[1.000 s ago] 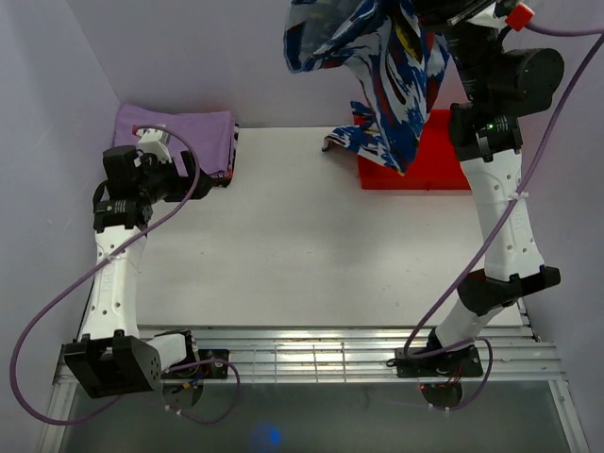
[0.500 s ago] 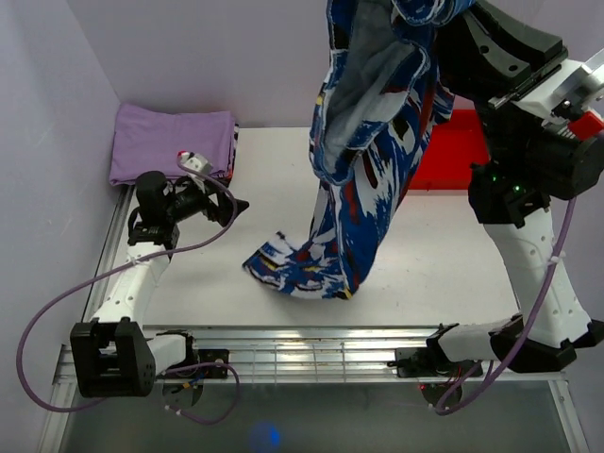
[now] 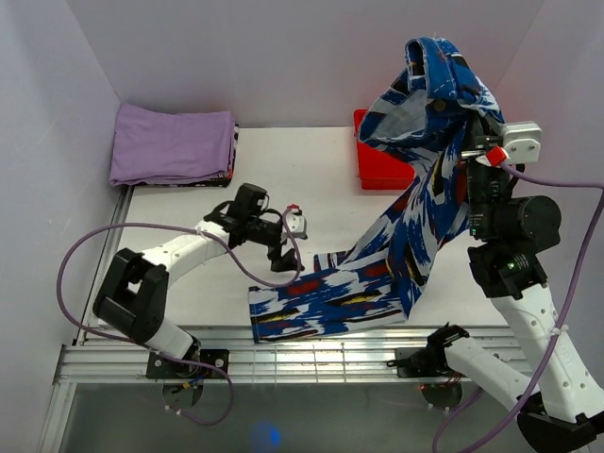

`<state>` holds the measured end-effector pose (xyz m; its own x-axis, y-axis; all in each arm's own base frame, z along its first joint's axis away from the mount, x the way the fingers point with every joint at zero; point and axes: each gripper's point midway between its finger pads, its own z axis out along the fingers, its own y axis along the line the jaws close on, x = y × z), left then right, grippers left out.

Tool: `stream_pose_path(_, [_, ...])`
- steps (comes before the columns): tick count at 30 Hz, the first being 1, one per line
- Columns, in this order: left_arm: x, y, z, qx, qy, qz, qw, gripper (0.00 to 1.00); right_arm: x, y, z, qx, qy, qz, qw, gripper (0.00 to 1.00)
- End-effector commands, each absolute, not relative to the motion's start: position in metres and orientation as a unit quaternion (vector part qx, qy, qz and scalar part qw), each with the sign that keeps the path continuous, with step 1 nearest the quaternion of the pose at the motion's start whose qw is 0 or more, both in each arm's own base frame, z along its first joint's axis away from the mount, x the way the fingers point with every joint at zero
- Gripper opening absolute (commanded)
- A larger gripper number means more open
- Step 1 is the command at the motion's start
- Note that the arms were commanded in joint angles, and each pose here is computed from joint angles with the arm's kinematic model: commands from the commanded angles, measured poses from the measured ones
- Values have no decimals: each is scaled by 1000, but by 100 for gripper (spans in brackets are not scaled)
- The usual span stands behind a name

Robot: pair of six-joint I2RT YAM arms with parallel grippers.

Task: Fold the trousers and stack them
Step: Move the trousers to the center of the board

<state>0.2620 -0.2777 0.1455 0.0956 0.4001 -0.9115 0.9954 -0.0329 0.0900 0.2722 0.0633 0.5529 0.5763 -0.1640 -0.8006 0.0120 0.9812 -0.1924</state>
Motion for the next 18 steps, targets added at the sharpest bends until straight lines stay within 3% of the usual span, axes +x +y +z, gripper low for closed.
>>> stream_pose_path(1, [223,-301,118,670,523,-393,351,98,227,22,594,-10,393,-64,917,8])
stream_pose_path(8, [220,-346,64,710,527,-328,332,98,226,15,582,-11,409,-81,909,8])
stream_pose_path(12, [239,-362,55,716,524,-269,374,98,227,14,578,-14,417,-86,905,8])
stream_pose_path(18, [242,-370,70,737,462,-239,431,98,228,17,574,-24,424,-82,902,8])
